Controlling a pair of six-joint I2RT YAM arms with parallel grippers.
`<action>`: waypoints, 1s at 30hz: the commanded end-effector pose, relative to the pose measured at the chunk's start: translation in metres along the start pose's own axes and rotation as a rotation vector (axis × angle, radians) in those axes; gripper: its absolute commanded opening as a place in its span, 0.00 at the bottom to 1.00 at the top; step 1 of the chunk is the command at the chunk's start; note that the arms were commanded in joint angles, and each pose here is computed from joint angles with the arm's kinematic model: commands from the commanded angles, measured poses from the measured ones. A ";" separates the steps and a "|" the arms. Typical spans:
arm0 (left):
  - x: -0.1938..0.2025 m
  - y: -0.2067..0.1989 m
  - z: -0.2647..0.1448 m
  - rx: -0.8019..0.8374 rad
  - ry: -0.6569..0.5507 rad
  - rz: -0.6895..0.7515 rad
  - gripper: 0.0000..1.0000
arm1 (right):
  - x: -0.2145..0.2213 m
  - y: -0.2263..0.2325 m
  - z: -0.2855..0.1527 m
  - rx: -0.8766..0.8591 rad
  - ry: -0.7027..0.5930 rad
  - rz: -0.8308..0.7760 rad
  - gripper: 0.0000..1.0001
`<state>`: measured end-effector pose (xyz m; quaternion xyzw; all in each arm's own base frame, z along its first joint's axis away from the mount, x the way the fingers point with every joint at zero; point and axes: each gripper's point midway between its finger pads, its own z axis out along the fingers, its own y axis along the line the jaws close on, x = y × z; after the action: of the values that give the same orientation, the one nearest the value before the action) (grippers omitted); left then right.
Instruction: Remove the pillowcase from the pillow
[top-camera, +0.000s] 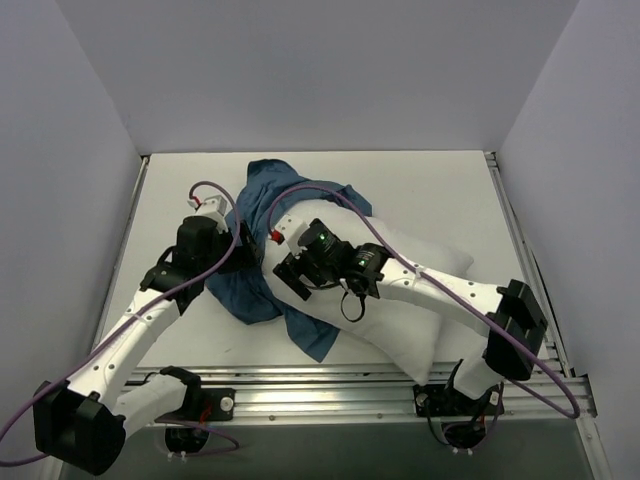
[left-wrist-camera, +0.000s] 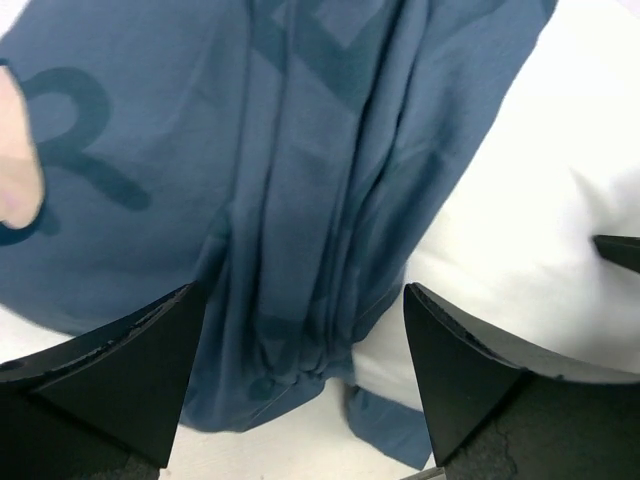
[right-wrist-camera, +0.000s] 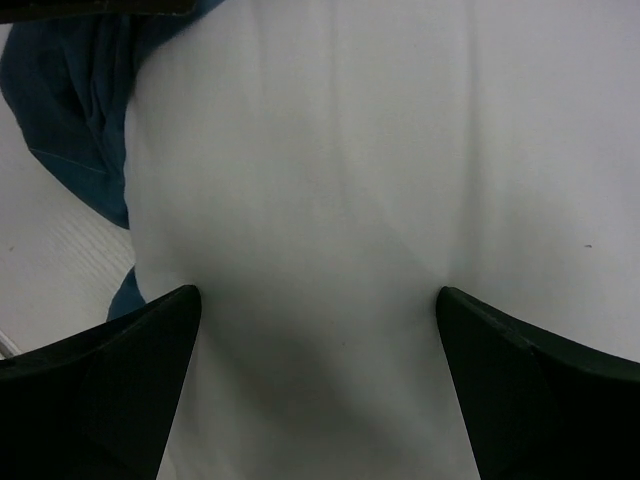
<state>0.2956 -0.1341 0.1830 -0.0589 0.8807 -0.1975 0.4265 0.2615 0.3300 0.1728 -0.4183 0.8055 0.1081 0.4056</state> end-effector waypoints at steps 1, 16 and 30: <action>-0.004 -0.016 0.011 0.060 -0.035 -0.022 0.88 | 0.017 -0.006 0.021 0.072 0.040 -0.061 1.00; 0.010 0.008 0.031 -0.058 -0.054 -0.061 0.75 | 0.053 -0.007 0.046 0.097 0.121 -0.043 0.00; 0.008 0.053 0.033 -0.298 -0.112 -0.093 0.20 | 0.042 -0.025 0.016 0.136 0.060 0.033 0.00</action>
<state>0.3118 -0.1338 0.1445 -0.1251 0.8774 -0.1672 0.4319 0.2815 0.3360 0.1410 -0.4000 0.8029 0.0750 0.4356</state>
